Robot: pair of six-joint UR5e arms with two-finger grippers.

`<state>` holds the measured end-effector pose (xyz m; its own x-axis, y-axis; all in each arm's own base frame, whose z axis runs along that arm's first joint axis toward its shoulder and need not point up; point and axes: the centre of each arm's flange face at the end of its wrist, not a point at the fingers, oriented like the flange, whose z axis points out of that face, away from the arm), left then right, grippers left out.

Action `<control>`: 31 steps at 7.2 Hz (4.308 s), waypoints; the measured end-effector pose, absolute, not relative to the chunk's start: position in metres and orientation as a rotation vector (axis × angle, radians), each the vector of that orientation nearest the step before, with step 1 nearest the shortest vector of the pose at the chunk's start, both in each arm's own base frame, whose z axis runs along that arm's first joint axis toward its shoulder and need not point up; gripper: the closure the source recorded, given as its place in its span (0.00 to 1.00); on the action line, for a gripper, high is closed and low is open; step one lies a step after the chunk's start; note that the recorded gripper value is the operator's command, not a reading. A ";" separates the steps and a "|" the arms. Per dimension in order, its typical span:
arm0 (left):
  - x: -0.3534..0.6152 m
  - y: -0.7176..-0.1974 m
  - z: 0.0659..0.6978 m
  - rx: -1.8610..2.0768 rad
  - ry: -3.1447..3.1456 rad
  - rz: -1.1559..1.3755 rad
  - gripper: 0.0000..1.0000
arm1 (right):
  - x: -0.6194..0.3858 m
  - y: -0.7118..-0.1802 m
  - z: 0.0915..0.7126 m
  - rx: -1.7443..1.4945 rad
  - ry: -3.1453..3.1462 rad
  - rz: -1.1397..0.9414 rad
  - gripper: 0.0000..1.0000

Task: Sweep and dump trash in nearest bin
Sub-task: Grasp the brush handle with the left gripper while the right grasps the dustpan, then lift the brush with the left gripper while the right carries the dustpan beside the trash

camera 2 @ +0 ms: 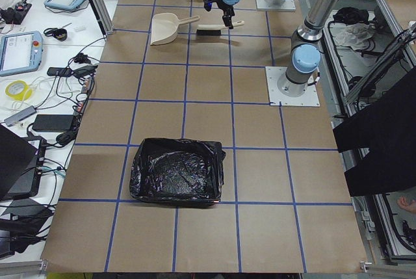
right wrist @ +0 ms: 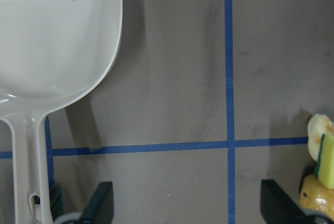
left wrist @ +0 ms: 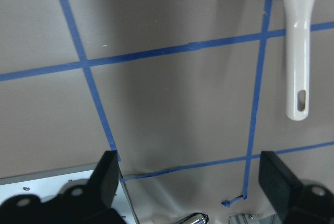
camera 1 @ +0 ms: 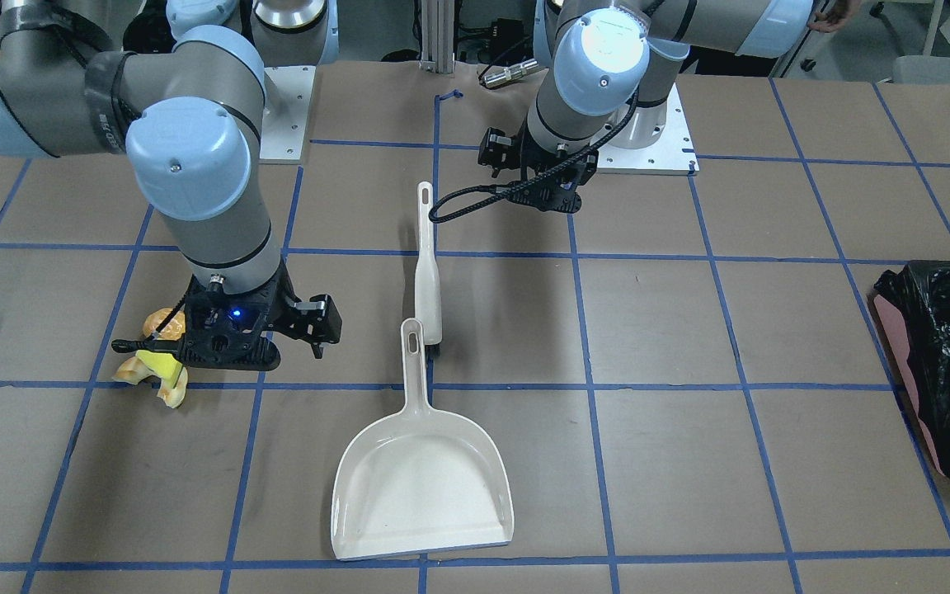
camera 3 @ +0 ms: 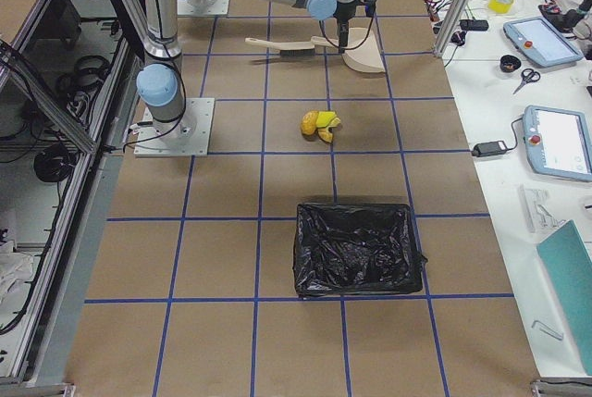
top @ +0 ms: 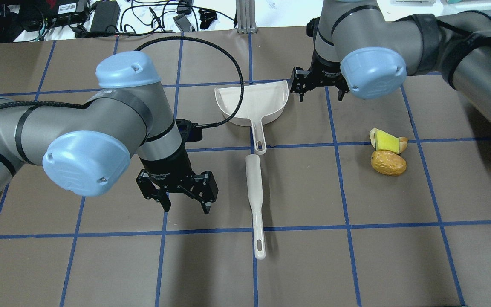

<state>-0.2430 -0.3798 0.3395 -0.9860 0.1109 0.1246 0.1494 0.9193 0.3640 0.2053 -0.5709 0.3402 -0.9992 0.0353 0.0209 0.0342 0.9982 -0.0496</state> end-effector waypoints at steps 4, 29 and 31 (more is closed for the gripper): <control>-0.303 -0.334 0.292 -0.166 -3.031 -0.411 0.08 | 0.211 -0.558 0.291 -0.038 -3.117 -0.007 0.00; -0.349 -0.327 0.277 -0.070 -3.082 -0.309 1.00 | 0.332 -0.570 0.233 0.127 -3.190 -0.123 0.22; -0.334 -0.336 0.288 -0.106 -3.101 -0.320 1.00 | 0.332 -0.570 0.232 0.166 -3.190 -0.125 0.28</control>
<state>-0.3343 -0.3360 0.2876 -0.9974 0.0654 0.0289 0.0699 0.9766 0.2032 0.3317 -0.5695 0.2320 -0.9931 -0.1011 -0.0594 -0.1055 0.9916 0.0751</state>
